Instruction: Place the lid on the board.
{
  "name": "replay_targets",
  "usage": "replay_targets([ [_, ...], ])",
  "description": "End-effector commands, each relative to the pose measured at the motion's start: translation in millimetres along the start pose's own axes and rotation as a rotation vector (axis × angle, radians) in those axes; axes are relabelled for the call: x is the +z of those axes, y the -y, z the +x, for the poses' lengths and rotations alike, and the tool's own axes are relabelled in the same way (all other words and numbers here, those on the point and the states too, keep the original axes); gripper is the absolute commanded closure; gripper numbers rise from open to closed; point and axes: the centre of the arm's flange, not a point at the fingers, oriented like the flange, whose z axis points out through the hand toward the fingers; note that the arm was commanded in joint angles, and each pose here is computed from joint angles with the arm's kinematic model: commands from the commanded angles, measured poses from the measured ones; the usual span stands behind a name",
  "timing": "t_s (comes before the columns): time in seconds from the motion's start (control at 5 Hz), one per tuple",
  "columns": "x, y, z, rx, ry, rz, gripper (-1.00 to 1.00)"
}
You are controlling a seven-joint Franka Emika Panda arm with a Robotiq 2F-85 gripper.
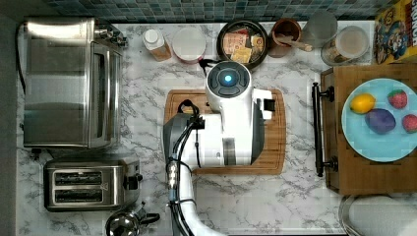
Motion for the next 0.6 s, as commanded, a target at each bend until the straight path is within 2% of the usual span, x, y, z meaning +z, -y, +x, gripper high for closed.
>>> replay_targets([
  [0.2, -13.6, -56.9, 28.0, 0.162, -0.258, 0.121, 1.0],
  [0.6, 20.7, -59.4, 30.4, 0.229, -0.377, 0.142, 1.0],
])
